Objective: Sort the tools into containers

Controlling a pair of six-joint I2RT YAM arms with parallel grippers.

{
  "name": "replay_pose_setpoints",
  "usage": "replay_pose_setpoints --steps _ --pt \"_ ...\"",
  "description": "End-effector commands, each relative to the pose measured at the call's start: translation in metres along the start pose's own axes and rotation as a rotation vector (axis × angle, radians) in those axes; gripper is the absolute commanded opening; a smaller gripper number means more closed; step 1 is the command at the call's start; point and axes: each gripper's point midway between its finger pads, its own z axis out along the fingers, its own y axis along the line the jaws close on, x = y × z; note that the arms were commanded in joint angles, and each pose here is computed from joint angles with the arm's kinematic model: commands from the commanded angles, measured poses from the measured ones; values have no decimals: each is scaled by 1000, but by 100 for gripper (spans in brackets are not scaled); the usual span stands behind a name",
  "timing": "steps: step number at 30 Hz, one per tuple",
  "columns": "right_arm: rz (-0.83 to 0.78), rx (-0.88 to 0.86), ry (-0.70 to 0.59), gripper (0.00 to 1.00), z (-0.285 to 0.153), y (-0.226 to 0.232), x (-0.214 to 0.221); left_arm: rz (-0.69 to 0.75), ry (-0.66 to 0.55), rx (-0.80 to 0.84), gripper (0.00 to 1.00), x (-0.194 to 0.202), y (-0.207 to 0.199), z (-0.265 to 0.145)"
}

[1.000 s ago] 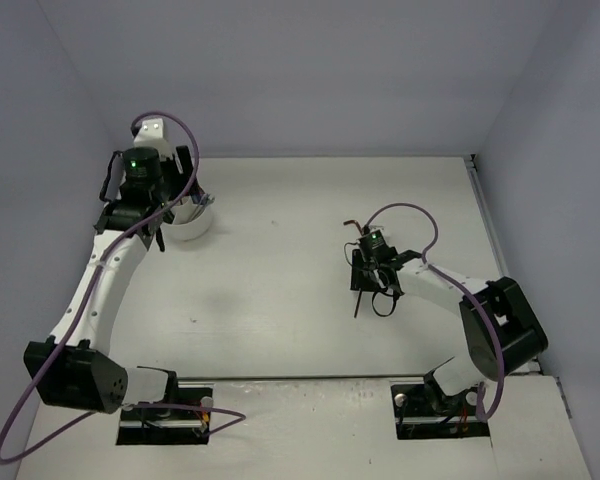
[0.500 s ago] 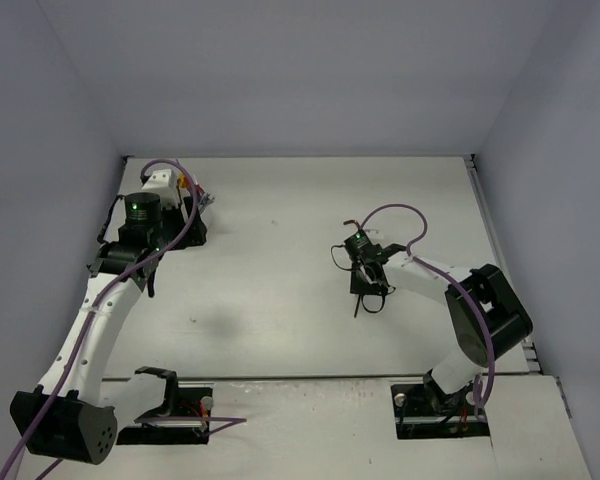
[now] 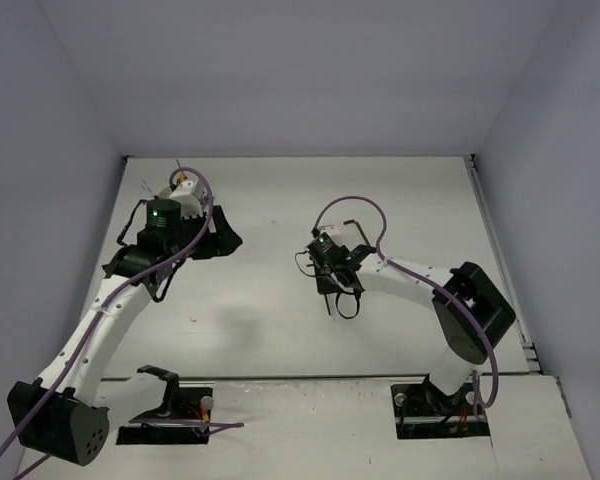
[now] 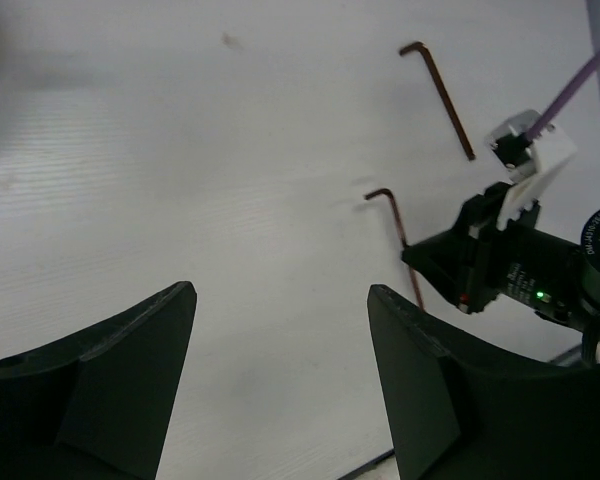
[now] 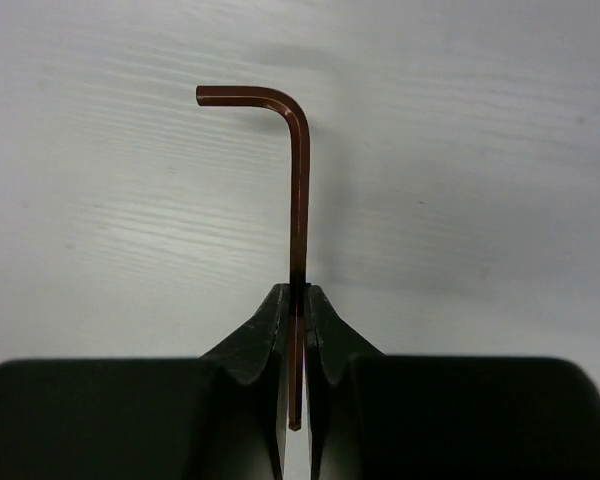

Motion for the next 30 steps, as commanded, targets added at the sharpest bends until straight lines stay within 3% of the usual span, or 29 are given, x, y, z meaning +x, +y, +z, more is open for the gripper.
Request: replay_pose_setpoints --steps 1,12,24,30 --pt "-81 -168 -215 0 -31 48 -55 -45 -25 188 67 -3 -53 10" --pt "-252 -437 -456 0 -94 99 -76 -68 47 289 67 6 -90 38" --pt "-291 -562 -524 0 -122 112 -73 -72 112 369 66 13 -109 57" --pt "-290 -591 -536 0 -125 116 -73 -73 160 400 56 24 -116 61"
